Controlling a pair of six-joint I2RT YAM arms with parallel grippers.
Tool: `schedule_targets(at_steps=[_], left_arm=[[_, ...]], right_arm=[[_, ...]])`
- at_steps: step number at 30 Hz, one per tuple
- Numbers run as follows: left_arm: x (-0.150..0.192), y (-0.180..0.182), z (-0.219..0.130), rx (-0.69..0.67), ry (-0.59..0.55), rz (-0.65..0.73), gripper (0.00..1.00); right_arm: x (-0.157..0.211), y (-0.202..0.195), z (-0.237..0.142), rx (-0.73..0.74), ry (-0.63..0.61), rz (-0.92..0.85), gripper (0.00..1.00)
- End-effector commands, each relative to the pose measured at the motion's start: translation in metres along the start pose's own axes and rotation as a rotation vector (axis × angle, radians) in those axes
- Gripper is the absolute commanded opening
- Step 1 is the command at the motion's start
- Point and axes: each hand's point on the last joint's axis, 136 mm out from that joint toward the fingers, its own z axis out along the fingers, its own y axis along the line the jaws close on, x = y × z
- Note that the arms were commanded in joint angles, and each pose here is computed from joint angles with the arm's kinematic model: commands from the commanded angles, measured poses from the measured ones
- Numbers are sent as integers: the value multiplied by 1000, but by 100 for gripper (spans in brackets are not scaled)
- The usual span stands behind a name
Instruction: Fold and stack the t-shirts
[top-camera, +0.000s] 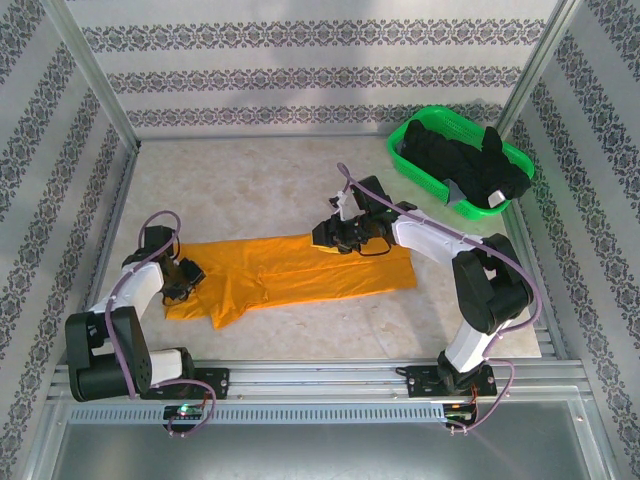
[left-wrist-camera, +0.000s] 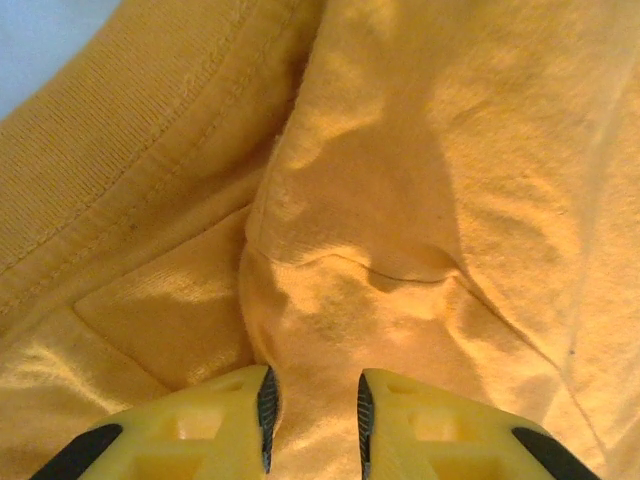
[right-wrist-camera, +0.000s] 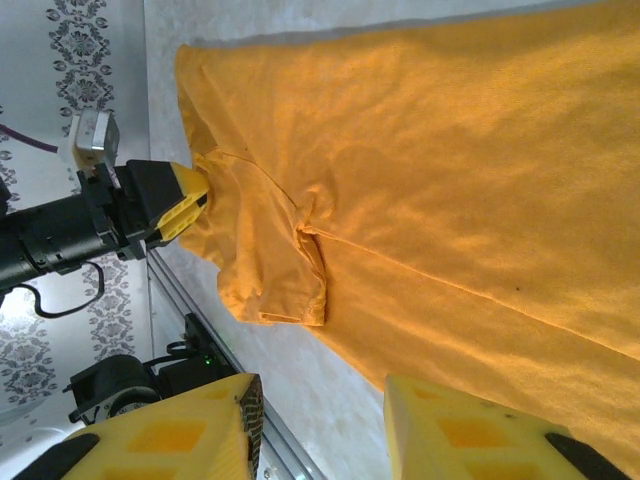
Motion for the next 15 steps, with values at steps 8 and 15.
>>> schedule_targets(at_steps=[8,15], left_arm=[[5,10,2,-24,7,26,18],[1,6,-9,-25,-8,25,0]], right_arm=[[-6,5,3,-15,-10,-5,38],[-6,2,2,6,-9,-1,36]])
